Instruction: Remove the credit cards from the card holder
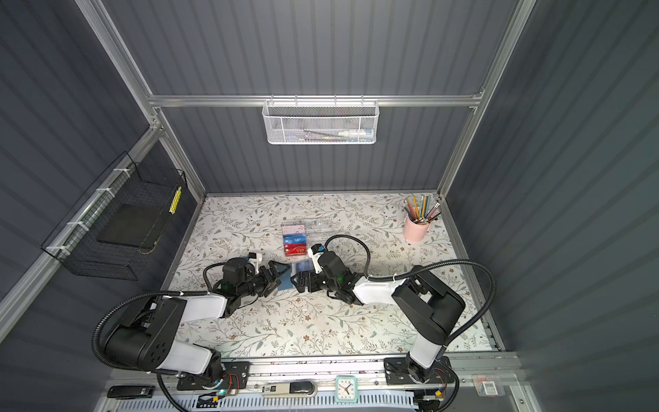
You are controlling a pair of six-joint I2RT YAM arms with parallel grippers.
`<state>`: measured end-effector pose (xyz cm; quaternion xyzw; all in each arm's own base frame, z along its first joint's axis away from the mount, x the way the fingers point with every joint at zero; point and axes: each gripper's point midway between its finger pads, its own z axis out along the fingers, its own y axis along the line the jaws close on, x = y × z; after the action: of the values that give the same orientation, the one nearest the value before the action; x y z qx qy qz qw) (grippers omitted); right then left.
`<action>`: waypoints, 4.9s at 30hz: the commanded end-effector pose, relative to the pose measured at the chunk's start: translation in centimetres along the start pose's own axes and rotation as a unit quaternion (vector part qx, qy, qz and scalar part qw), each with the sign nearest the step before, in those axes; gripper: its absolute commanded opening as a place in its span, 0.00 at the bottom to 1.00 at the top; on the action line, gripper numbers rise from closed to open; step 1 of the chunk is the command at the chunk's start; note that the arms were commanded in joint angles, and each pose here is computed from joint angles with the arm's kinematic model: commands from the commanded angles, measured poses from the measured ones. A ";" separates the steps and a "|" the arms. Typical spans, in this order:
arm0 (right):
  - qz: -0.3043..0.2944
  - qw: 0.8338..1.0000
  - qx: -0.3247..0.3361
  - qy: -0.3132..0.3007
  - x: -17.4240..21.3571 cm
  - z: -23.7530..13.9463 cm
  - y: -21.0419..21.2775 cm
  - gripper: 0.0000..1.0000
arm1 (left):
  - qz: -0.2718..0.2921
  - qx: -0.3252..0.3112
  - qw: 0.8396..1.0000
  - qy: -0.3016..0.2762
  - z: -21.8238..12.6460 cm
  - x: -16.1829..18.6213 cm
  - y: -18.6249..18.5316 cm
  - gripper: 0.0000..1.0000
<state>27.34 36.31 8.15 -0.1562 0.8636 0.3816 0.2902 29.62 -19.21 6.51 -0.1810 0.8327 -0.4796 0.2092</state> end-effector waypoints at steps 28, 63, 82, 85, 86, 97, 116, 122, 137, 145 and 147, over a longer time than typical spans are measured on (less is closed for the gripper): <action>0.021 0.999 -0.042 -0.006 1.1 0.5 1.0 0.99 | -0.020 -0.003 1.000 0.011 -0.2 0.7 2.1 1.00; -0.009 0.994 -0.113 0.001 -0.5 3.8 6.8 0.99 | -0.046 0.013 0.999 0.004 -2.3 -0.9 3.0 1.00; -0.009 0.996 -0.078 -0.030 0.0 0.2 4.7 0.99 | -0.012 0.049 0.999 -0.011 -4.8 -3.4 -2.9 1.00; 0.000 0.997 -0.074 -0.034 0.2 -0.1 4.0 0.99 | -0.005 0.065 0.998 -0.022 -5.6 -4.1 -5.0 1.00; 0.002 0.997 -0.074 -0.036 0.1 -0.1 3.8 0.99 | -0.005 0.070 0.997 -0.024 -5.8 -4.4 -5.6 1.00; 0.020 0.996 -0.077 -0.048 -0.4 -0.3 2.8 0.99 | -0.002 0.089 0.996 -0.007 -2.5 -4.3 -8.1 1.00; 0.033 0.996 -0.079 -0.033 -0.1 1.7 2.5 0.99 | -0.043 0.042 0.998 0.007 0.4 -2.7 -0.2 1.00; 0.047 0.996 -0.075 -0.028 0.3 2.3 1.9 0.99 | -0.054 0.036 0.998 0.015 0.6 -1.8 1.7 1.00; 0.072 0.994 -0.082 -0.018 0.6 4.2 1.6 0.91 | -0.060 0.037 0.997 0.023 0.7 -1.2 2.8 1.00; 0.083 0.993 -0.086 -0.016 1.1 5.0 1.2 0.78 | -0.062 0.033 0.997 0.023 0.6 -1.1 3.2 1.00; 0.086 0.992 -0.089 -0.016 1.2 5.2 1.1 0.76 | -0.063 0.032 0.997 0.023 0.7 -1.0 3.3 1.00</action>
<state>27.67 40.93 6.34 -0.1084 0.8250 0.4871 0.2652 32.16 -18.26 6.85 -0.1874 0.7865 -0.5510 0.2065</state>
